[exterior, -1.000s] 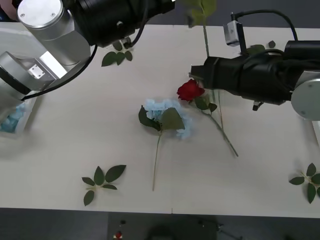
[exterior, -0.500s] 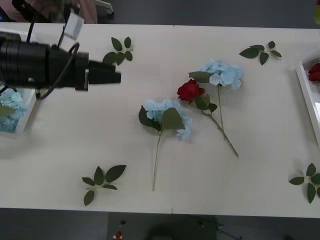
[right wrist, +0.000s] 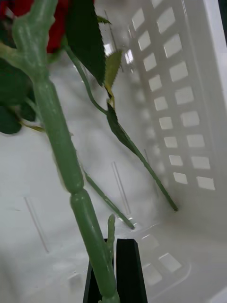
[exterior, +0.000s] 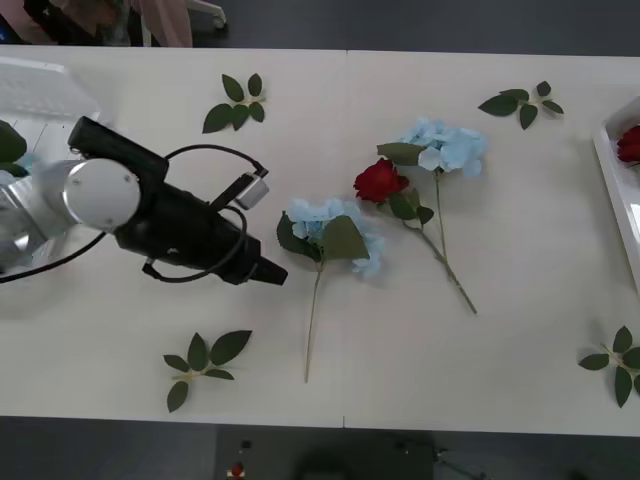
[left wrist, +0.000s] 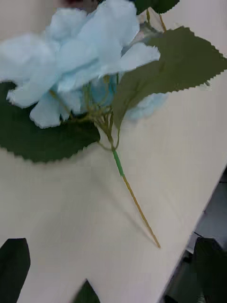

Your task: Put the red flowers into the right box and the blue flowers into the left box

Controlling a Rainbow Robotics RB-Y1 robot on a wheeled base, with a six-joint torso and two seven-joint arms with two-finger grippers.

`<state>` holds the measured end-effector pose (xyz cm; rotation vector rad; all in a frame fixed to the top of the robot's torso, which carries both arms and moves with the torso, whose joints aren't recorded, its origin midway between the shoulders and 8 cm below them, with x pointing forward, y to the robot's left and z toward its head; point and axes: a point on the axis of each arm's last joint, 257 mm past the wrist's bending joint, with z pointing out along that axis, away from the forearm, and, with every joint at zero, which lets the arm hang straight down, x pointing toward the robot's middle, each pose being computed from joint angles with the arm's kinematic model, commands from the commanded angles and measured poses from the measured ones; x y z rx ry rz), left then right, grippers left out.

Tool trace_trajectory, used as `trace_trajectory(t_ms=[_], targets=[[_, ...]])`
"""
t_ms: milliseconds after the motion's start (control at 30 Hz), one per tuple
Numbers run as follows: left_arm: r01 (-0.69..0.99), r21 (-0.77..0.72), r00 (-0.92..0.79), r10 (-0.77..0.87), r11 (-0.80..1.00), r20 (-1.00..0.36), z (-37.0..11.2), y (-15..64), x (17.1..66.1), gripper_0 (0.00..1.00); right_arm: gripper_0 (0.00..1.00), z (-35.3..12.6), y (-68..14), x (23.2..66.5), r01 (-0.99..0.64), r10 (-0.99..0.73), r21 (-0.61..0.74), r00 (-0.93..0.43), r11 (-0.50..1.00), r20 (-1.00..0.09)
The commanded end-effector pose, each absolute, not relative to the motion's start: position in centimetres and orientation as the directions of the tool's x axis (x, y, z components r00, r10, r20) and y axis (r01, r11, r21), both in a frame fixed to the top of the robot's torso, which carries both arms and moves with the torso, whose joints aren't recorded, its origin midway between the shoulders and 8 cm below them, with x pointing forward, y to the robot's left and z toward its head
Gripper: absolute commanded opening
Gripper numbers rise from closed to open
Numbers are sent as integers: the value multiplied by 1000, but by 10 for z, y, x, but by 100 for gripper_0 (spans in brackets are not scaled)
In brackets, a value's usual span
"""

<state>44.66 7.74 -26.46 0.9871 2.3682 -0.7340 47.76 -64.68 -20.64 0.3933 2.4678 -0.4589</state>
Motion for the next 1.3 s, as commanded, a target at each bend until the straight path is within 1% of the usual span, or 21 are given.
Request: trace_trajectory(t_ms=[33, 167, 200, 233, 267, 300, 367, 500, 567, 600, 633, 667, 700, 767, 800, 867, 1000, 1067, 1167, 1233, 1300], targets=[[695, -333, -675, 416, 638, -610, -256, 38, 466, 100, 0, -229, -666, 477, 378, 138, -291, -786, 879, -603], [713, -283, -652, 459, 641, -603, -272, 23, 473, 100, 0, -238, -668, 479, 401, 166, -277, -779, 873, -605], [717, -269, -649, 475, 643, -595, -279, 19, 474, 100, 16, -238, -669, 480, 408, 172, -273, -775, 871, -608], [718, -262, -650, 485, 645, -585, -285, 15, 475, 100, 37, -236, -671, 482, 410, 171, -275, -773, 870, -611], [718, -260, -651, 490, 646, -580, -289, 12, 476, 100, 47, -236, -671, 482, 412, 173, -274, -772, 869, -612], [717, -264, -655, 494, 645, -572, -292, 8, 475, 100, 54, -235, -670, 484, 409, 168, -272, -769, 871, -617], [711, -272, -666, 495, 649, -558, -298, 1, 475, 100, 61, -234, -668, 487, 397, 157, -272, -770, 877, -619], [707, -274, -669, 491, 652, -558, -307, -9, 476, 100, 62, -231, -651, 497, 356, 124, -262, -772, 897, -623], [712, -265, -663, 499, 650, -558, -309, -13, 477, 100, 62, -226, -628, 507, 324, 117, -222, -765, 920, -633], [717, -259, -656, 503, 647, -562, -310, -16, 477, 97, 63, -224, -616, 512, 305, 113, -199, -762, 931, -637], [726, -238, -644, 517, 646, -564, -312, -15, 478, 65, 63, -218, -599, 519, 278, 106, -172, -758, 945, -644], [730, -230, -639, 522, 644, -565, -312, -17, 478, 45, 63, -214, -586, 523, 255, 97, -155, -756, 954, -648], [733, -221, -633, 527, 643, -567, -313, -18, 479, 23, 63, -209, -572, 525, 227, 84, -142, -758, 963, -647], [738, -211, -626, 534, 641, -568, -314, -19, 479, 3, 62, -202, -549, 528, 183, 63, -121, -761, 976, -645], [739, -209, -624, 533, 640, -571, -313, -20, 479, 0, 63, -200, -531, 528, 156, 57, -99, -767, 983, -639], [742, -201, -619, 538, 640, -571, -314, -20, 480, 0, 63, -193, -500, 530, 99, 33, -67, -768, 993, -639], [755, -151, -595, 572, 638, -565, -321, -13, 482, 0, 63, -173, -462, 534, 17, -23, -54, -753, 998, -658], [758, -128, -587, 583, 639, -562, -325, -9, 484, 0, 63, -173, -444, 532, -7, -24, -28, -759, 1000, -650], [750, -119, -592, 580, 651, -560, -324, -3, 488, 0, 63, -184, -394, 533, -64, -21, 44, -772, 997, -635], [746, -115, -592, 574, 656, -566, -320, 1, 492, 0, 63, -192, -363, 536, -64, 10, 98, -787, 993, -617], [740, -112, -594, 565, 663, -573, -315, 6, 496, 0, 62, -194, -339, 545, -61, 16, 105, -791, 993, -611]])
